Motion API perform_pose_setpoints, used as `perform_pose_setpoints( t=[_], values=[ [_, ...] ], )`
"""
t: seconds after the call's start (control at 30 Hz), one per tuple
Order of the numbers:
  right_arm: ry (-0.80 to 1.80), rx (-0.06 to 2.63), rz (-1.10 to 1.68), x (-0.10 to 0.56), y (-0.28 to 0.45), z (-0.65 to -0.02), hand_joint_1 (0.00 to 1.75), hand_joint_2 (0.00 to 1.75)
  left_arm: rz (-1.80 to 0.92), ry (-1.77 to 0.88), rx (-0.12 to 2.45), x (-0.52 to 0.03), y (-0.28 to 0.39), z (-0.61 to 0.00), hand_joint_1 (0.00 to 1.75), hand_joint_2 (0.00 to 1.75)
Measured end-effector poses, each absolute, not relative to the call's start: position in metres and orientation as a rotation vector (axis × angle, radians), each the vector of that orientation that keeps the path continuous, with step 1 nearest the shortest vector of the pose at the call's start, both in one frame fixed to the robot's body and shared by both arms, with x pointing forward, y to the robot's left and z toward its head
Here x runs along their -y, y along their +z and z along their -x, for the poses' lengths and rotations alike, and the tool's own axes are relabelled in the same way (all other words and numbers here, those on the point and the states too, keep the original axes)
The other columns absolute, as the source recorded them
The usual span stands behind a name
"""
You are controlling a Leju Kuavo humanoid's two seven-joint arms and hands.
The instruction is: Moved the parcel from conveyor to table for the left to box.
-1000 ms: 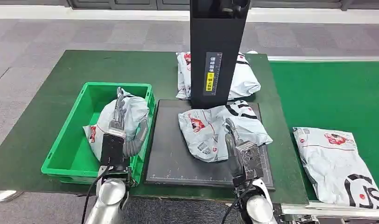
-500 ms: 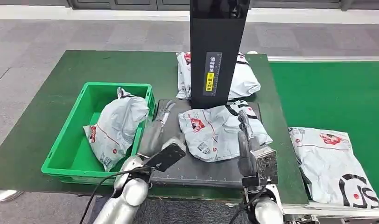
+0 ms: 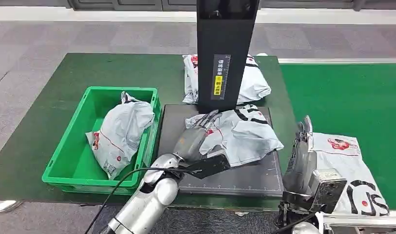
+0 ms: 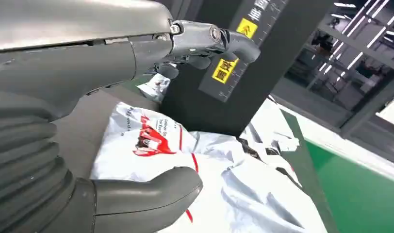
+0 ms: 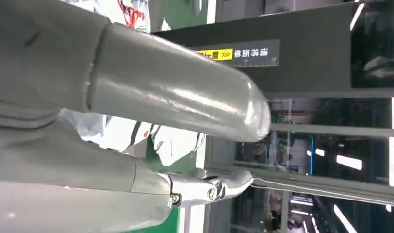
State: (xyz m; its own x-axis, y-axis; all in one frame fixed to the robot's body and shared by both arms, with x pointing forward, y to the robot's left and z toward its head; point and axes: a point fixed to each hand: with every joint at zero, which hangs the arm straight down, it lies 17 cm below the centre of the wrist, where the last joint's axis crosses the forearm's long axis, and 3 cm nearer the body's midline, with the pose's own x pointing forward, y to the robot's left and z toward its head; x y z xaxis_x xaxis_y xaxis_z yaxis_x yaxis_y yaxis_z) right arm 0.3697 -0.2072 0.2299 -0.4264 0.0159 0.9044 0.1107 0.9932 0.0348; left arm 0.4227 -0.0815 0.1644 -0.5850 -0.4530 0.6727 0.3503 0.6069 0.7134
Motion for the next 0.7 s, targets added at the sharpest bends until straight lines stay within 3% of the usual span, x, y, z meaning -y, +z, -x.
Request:
perform_pose_setpoints(
  t=[0.4, 0.7],
  values=[
    [-0.111, 2.069, 0.147, 0.224, 0.249, -0.357, 0.00, 0.00, -0.135, -1.293, 1.719, 0.106, 0.132, -0.445, 0.00, 1.75],
    [-0.096, 2.114, 0.106, 0.216, 0.267, -0.365, 0.00, 0.00, -0.303, -1.585, 1.363, 0.082, 0.057, -0.450, 0.00, 1.75]
  ],
)
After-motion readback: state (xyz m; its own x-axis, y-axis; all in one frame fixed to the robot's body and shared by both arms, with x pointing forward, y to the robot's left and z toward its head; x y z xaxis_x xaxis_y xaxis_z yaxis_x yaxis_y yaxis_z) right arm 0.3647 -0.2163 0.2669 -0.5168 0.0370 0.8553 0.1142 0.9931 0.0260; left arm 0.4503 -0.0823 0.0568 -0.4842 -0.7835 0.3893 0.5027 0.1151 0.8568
